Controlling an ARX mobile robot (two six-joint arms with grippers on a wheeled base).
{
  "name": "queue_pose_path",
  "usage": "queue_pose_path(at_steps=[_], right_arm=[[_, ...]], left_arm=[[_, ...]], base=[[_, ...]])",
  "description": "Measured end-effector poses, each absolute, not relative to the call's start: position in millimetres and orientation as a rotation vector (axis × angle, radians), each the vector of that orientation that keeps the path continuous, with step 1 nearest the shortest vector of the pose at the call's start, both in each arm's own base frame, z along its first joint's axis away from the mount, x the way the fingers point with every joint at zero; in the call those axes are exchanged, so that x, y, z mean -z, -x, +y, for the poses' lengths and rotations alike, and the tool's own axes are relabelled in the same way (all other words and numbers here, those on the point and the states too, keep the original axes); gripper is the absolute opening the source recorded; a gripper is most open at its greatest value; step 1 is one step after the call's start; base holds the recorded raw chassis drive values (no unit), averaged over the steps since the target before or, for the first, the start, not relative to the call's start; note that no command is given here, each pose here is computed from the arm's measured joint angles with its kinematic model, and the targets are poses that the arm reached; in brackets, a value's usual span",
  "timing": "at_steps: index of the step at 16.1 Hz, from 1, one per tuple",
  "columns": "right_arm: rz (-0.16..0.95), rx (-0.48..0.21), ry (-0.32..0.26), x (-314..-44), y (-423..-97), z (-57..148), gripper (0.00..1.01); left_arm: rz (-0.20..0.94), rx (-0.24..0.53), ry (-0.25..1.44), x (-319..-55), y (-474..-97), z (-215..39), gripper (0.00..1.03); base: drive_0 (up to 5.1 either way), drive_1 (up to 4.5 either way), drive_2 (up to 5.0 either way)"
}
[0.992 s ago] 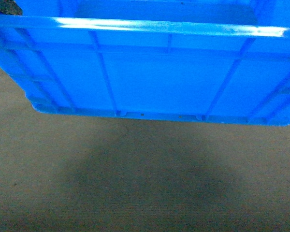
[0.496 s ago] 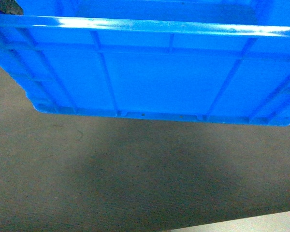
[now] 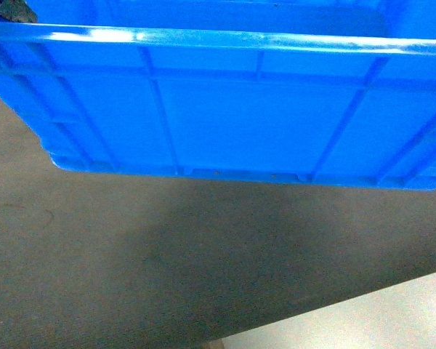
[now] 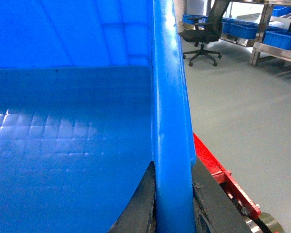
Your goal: Place box next to blue box on left shelf
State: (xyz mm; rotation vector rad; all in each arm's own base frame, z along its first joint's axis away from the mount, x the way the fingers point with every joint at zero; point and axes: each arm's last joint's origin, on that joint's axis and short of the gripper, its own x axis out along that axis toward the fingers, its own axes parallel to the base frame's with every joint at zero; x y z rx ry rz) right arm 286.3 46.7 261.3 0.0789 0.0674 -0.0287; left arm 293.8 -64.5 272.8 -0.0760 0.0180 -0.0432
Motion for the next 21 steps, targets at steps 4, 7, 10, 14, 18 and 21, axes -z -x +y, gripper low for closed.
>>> queue_pose_path(at_steps=[4, 7, 10, 14, 18, 21], right_arm=[[0.067, 0.029, -0.079, -261.3, -286.3, 46.7, 0.09], [0.067, 0.029, -0.079, -261.3, -286.3, 46.7, 0.09], [0.067, 0.029, -0.079, -261.3, -286.3, 46.7, 0.09], [0.067, 0.029, -0.079, -261.3, -286.3, 46.7, 0.09], [0.067, 0.029, -0.079, -261.3, -286.3, 46.7, 0.09], [0.067, 0.029, -0.079, -261.3, -286.3, 46.7, 0.09]], left_arm=[[0.018, 0.043, 0.076, -272.8, -293.8, -64.5, 0.1], [0.018, 0.043, 0.076, -272.6, -293.8, -64.5, 0.1], [0.018, 0.043, 0.076, -272.8, -293.8, -64.5, 0.1], [0.019, 0.043, 0.076, -272.6, -293.8, -64.5, 0.1], [0.018, 0.043, 0.076, -272.7, -293.8, -64.5, 0.1], [0.019, 0.043, 0.076, -272.7, -293.8, -64.5, 0.1]], base=[[-1.6, -1.59, -1.6], [-1.5, -1.53, -1.5], [-1.5, -1.52, -1.5], [-1.5, -1.53, -1.5], [-1.5, -1.51, -1.5], [-1.5, -1.54, -1.5]])
